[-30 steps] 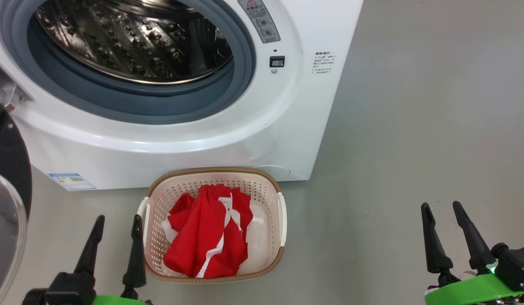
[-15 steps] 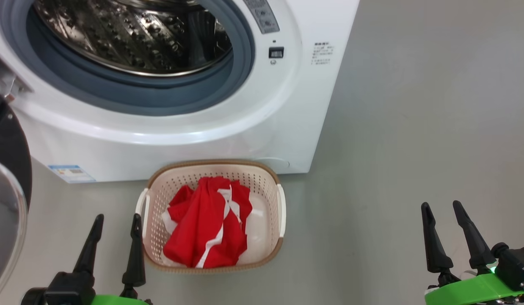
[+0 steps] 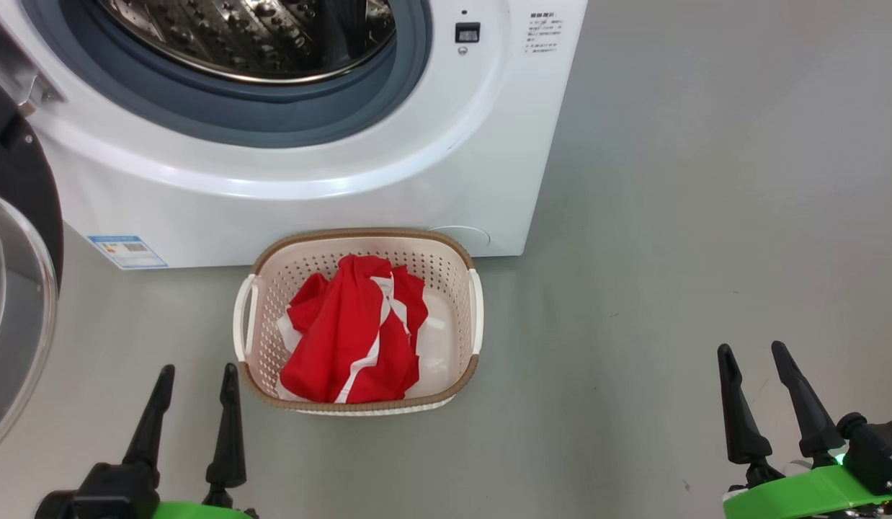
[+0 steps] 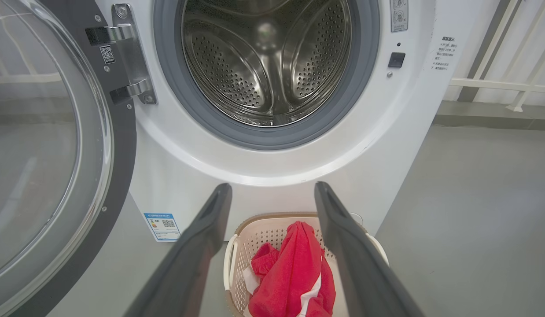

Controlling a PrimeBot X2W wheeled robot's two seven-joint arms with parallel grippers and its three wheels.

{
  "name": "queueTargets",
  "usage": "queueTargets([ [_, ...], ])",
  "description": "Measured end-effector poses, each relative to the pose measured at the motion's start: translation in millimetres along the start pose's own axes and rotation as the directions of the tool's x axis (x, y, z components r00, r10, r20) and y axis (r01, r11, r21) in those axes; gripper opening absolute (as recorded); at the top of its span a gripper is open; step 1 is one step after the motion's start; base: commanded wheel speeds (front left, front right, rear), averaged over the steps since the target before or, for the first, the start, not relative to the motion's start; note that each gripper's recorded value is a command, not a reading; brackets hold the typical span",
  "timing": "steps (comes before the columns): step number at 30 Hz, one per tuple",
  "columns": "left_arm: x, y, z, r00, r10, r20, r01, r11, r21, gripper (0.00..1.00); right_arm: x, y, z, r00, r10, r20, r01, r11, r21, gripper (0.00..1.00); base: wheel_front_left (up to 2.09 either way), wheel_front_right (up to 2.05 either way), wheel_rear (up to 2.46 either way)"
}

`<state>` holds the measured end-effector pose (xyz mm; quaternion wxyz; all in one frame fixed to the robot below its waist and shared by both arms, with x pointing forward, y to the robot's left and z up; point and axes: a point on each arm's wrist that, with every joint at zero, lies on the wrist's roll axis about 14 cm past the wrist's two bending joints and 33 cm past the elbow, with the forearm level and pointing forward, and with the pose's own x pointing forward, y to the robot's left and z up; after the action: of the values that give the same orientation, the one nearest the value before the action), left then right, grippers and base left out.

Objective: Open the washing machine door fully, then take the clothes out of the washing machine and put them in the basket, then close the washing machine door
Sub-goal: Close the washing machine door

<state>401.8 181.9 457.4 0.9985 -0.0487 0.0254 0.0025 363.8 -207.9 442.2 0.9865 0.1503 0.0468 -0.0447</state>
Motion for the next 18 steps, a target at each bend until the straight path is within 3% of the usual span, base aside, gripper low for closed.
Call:
queueTargets([
  [18, -6.6, 9.5, 2.1, 0.999, 0.035, 0.003, -0.035, 0.999, -0.023, 1.0, 6.9, 11.8, -3.5, 0.999, 0.038, -0.009, -0.038, 0.999, -0.002, 1.0, 0.0, 0.0, 0.0],
])
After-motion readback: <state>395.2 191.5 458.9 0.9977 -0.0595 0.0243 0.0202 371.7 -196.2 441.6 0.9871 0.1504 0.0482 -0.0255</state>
